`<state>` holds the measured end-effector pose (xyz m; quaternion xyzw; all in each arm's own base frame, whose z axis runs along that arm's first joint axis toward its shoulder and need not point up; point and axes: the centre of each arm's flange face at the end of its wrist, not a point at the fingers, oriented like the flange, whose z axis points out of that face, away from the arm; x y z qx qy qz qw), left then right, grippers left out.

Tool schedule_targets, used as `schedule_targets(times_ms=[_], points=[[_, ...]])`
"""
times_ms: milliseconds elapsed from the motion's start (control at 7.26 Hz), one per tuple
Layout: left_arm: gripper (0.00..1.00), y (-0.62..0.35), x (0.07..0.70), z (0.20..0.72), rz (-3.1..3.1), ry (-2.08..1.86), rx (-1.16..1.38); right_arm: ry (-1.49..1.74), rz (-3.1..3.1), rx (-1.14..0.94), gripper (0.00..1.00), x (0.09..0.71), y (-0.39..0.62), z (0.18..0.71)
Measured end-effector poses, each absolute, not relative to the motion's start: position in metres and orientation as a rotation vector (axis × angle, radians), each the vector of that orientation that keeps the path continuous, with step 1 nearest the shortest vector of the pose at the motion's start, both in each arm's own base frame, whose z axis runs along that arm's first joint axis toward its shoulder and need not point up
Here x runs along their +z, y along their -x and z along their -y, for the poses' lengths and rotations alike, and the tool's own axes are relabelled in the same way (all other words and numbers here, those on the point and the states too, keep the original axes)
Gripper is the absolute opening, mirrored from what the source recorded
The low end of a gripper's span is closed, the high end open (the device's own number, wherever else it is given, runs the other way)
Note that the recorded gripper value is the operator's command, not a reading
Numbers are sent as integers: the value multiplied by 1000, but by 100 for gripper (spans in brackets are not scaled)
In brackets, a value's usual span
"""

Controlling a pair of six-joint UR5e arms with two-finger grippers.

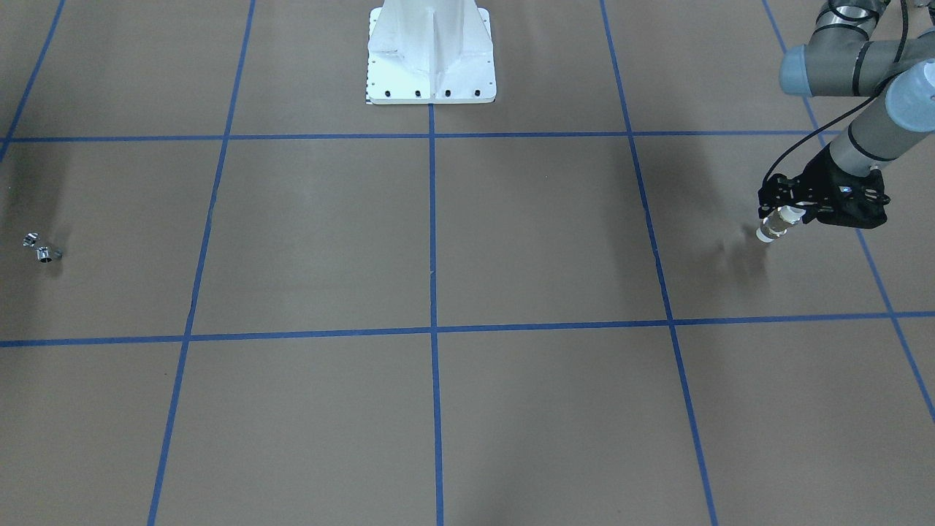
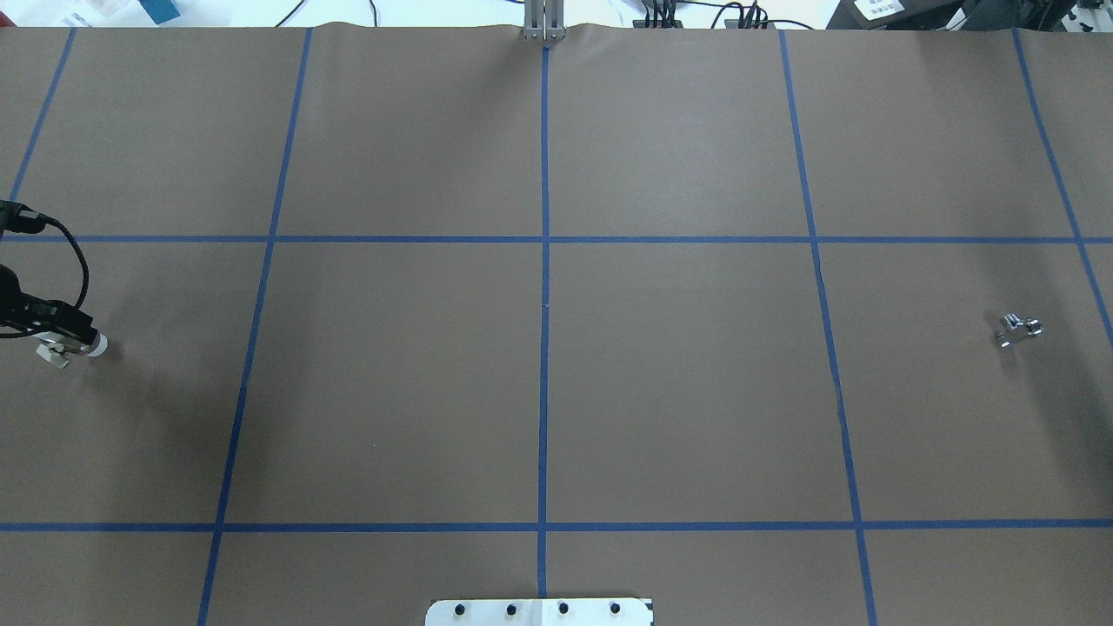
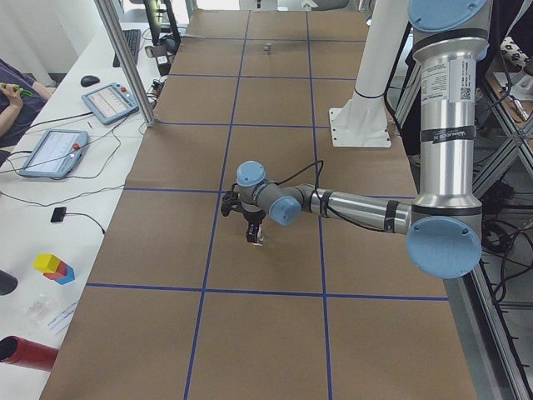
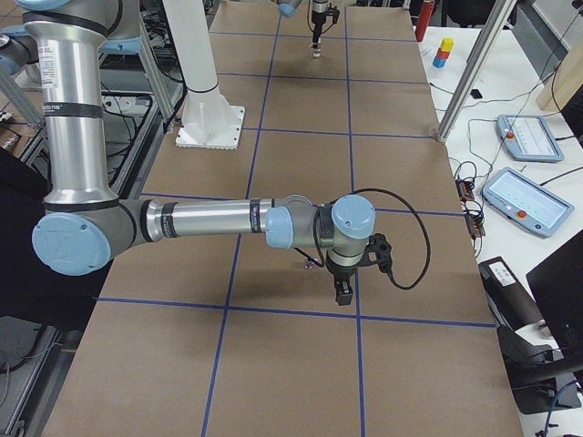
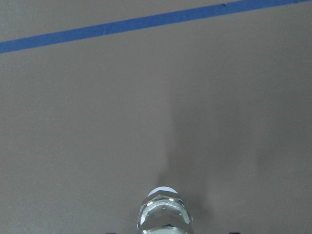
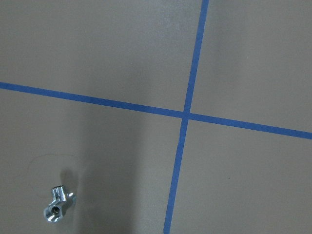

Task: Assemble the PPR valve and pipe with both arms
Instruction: 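Lower the left gripper onto the white PPR fitting and grasp it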

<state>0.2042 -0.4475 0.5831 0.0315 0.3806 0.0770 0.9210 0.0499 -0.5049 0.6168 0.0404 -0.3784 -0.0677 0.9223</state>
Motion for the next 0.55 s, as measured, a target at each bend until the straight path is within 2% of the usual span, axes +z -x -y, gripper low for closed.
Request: schedule_targets(times_ms=[551], points=[[0, -205, 560, 453, -780, -55, 146, -82, 776, -139, 99, 618, -50, 503]])
